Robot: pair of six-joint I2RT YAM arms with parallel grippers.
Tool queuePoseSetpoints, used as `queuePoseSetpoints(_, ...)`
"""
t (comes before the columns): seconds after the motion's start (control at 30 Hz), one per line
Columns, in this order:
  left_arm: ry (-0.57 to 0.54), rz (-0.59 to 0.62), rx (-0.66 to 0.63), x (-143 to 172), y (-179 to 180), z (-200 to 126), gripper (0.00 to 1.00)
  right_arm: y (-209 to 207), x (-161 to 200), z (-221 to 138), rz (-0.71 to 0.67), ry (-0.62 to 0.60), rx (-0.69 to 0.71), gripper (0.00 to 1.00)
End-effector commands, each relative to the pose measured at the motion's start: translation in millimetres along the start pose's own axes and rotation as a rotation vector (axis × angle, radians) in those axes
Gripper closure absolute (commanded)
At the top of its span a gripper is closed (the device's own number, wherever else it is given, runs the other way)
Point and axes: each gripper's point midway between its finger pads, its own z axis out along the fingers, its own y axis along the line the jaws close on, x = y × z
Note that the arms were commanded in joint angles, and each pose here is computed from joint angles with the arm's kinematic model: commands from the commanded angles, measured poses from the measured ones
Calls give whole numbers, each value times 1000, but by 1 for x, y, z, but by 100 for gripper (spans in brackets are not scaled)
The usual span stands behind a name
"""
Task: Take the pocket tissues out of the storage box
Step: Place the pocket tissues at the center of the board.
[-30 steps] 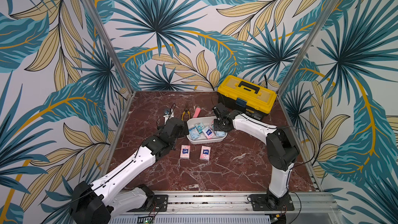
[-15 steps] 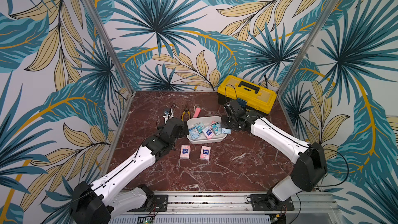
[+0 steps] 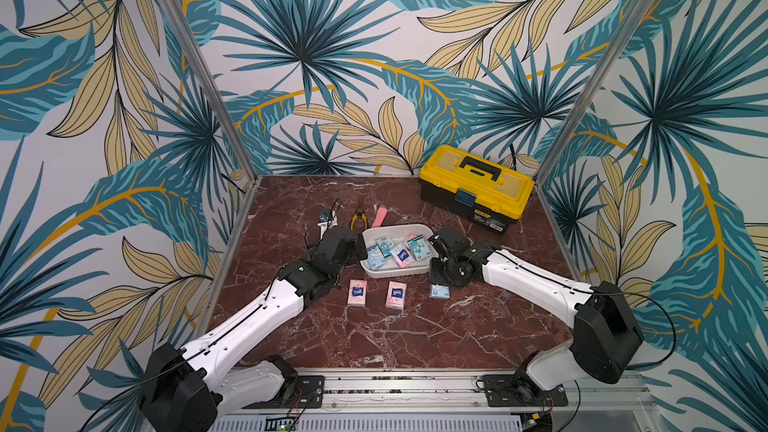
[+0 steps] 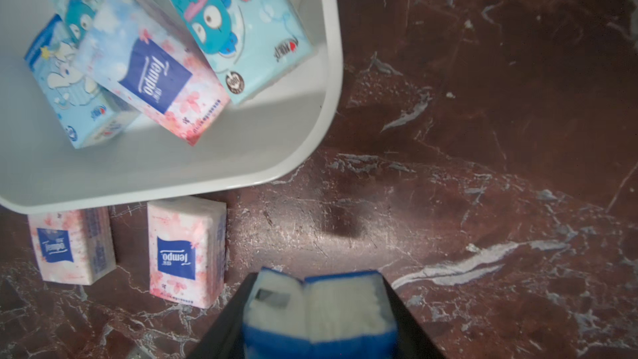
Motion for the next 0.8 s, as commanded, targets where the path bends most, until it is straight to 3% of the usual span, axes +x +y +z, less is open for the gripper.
queuePoseSetpoints(0.0,17,-10,-8,9,5,4,0,-2,12,17,18,39,6,48)
queuePoseSetpoints(0.77,27,-26,-23,13,8,7,0,-11,26,66,-50,114,88,43)
